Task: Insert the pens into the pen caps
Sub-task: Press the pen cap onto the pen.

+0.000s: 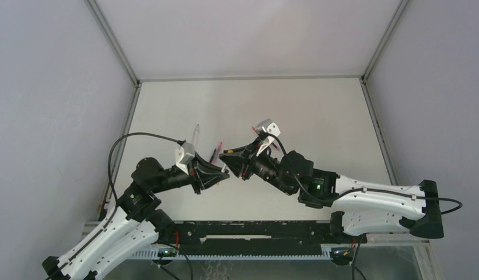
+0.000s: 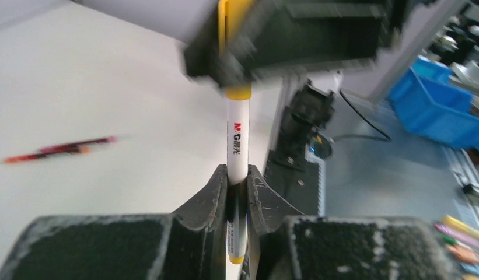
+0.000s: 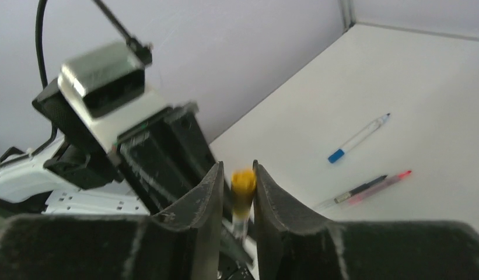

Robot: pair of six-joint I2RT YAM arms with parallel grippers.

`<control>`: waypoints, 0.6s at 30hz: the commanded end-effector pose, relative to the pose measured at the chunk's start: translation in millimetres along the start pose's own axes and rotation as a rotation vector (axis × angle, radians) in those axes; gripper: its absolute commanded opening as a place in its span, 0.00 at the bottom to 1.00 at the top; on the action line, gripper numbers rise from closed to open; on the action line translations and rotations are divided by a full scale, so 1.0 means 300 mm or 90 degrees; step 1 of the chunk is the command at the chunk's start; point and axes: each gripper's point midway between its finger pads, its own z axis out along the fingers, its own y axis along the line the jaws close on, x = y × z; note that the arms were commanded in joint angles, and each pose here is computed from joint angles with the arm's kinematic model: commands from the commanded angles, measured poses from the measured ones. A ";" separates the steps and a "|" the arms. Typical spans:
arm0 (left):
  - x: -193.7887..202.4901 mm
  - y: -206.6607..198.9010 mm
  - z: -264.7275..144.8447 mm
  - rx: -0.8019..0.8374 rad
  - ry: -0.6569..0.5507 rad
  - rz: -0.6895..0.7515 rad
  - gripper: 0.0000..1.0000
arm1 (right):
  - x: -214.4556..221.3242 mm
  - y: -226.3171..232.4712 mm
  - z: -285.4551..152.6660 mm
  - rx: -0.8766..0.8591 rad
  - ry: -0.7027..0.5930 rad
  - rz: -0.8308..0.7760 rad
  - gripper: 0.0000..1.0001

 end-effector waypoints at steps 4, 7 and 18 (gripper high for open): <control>-0.137 0.069 0.012 -0.069 -0.089 0.029 0.00 | 0.010 0.072 -0.030 -0.069 0.037 -0.010 0.45; -0.126 0.072 0.019 -0.068 -0.078 0.024 0.00 | -0.029 0.083 -0.031 -0.076 0.014 -0.003 0.48; -0.206 0.032 -0.060 -0.081 -0.176 0.101 0.00 | -0.078 0.012 -0.087 -0.035 0.001 -0.074 0.56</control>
